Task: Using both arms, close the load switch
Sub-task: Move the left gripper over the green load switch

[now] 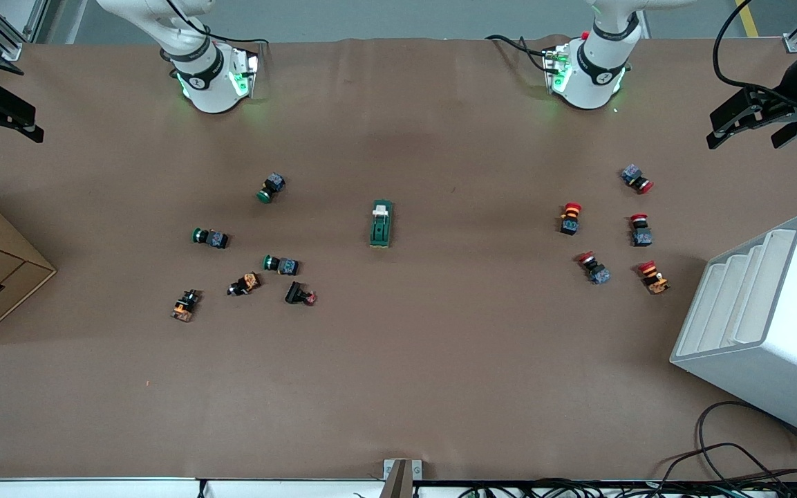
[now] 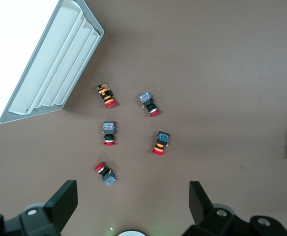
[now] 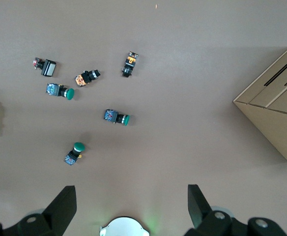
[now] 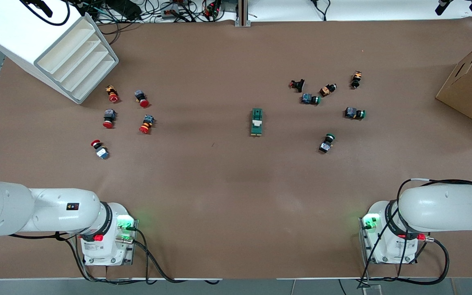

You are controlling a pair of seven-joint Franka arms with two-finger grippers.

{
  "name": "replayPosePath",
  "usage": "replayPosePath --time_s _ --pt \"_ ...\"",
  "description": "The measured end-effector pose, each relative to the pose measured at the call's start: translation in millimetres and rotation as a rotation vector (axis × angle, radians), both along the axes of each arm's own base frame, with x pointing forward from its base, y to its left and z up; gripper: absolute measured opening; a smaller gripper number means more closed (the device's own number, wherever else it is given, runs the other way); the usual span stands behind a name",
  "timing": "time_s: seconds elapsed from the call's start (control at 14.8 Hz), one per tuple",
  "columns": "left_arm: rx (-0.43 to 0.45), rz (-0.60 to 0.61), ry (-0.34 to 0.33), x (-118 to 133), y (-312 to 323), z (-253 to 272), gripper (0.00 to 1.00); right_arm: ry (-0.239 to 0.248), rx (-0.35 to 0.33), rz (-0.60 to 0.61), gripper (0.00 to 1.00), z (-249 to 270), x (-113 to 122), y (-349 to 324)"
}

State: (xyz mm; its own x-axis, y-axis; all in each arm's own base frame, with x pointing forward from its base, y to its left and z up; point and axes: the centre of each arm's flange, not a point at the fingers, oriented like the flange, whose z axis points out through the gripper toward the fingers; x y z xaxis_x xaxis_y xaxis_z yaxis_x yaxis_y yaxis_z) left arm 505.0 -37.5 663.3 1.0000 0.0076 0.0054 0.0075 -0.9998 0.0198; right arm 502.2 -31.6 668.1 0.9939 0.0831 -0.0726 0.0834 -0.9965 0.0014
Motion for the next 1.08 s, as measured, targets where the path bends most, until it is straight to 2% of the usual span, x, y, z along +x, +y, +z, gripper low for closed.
replayPosePath --time_s 0.41,0.61,0.81,1.08 --pt "0.000 -0.004 0.011 3 -1 -5 1.00 -0.001 -0.002 -0.039 1.00 1 -1 -2" --pt "-0.002 -0.031 0.025 25 -16 -30 1.00 -0.002 0.005 -0.061 1.00 1 -1 -2" --pt "-0.007 -0.069 0.006 40 -66 -49 1.00 -0.005 0.016 -0.065 1.00 2 -1 -3" --pt "-0.031 0.014 -0.031 34 -159 -72 1.00 -0.005 0.019 -0.063 1.00 2 -1 -2"
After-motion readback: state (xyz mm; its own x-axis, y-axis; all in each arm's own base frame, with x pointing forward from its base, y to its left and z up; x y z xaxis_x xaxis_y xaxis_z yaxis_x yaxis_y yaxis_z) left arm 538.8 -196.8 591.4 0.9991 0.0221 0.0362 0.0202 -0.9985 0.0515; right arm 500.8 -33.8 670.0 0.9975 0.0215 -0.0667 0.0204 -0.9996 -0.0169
